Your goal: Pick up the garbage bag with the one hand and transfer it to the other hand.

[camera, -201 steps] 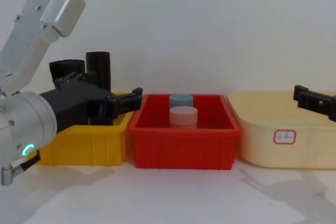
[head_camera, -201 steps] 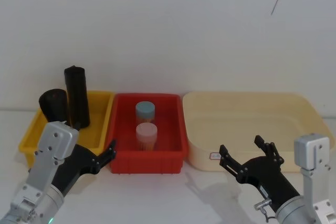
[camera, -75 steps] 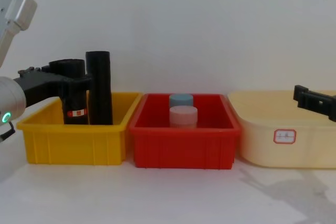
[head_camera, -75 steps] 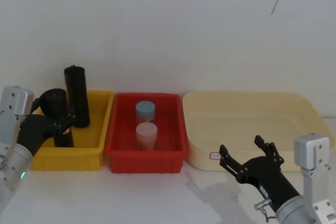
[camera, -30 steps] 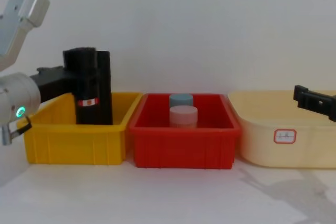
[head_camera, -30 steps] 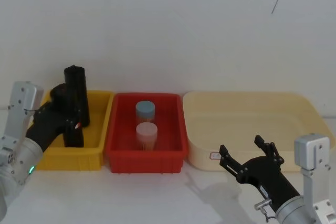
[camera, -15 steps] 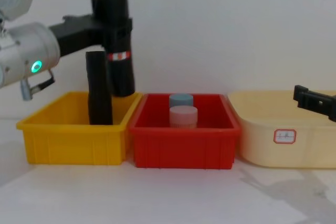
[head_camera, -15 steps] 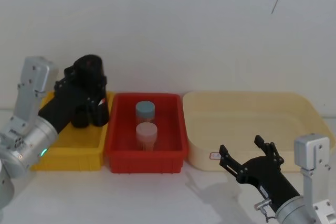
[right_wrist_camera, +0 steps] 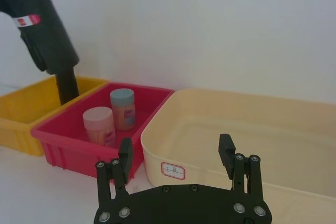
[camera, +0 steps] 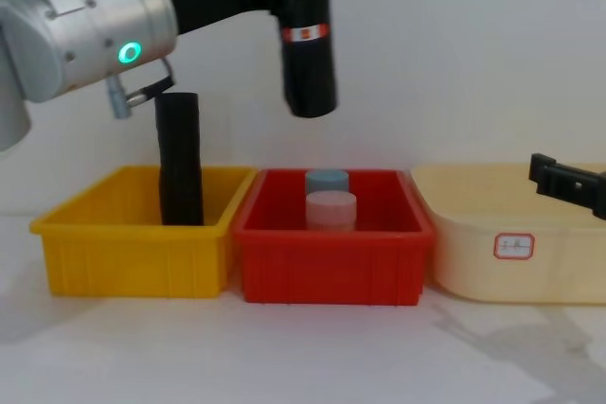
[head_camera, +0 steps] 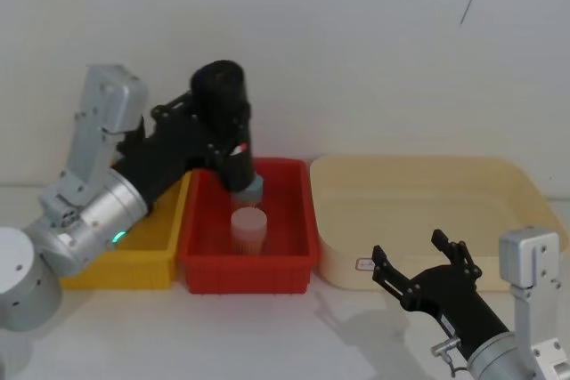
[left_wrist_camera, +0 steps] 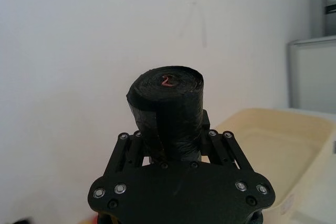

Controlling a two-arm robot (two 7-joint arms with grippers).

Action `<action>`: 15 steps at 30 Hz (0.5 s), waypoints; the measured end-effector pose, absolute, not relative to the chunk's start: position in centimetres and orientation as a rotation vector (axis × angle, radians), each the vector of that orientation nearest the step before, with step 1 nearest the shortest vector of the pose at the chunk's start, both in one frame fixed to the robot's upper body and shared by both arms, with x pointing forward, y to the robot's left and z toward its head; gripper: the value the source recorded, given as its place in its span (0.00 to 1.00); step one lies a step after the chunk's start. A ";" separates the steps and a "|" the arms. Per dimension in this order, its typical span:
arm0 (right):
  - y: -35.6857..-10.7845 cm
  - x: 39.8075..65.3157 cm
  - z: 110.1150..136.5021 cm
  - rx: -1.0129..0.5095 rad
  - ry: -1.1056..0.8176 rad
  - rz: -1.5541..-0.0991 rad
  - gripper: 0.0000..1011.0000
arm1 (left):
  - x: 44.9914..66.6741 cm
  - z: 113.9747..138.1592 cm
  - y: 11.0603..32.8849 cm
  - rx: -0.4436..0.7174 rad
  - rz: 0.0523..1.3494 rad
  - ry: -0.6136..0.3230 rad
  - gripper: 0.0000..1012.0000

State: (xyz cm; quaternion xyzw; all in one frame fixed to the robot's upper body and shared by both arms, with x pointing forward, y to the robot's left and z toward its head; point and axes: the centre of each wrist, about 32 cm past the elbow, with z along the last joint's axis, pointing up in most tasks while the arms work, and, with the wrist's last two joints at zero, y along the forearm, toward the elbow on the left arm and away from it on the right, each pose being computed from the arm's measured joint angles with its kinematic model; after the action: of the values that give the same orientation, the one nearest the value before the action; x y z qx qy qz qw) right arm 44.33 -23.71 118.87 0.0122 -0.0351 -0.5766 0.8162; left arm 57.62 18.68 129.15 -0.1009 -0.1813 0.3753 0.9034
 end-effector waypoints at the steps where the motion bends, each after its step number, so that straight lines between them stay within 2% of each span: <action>1: -23.7 44.3 118.9 0.026 -0.075 -1.229 0.99 | 57.6 129.2 18.5 -0.210 0.763 -0.376 0.46; 6: -23.7 44.3 118.9 0.026 -0.075 -1.229 0.99 | 57.8 129.3 17.2 -0.206 0.704 -0.377 0.46; 15: -23.7 44.3 118.9 0.026 -0.075 -1.229 0.99 | 57.8 128.5 16.3 -0.179 0.659 -0.356 0.46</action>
State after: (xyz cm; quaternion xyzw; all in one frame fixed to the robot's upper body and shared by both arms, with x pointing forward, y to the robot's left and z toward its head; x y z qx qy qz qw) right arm 44.33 -23.71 118.87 0.0122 -0.0351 -0.5766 0.8162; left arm 57.84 16.26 128.47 -0.0872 -0.1736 0.3215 0.9268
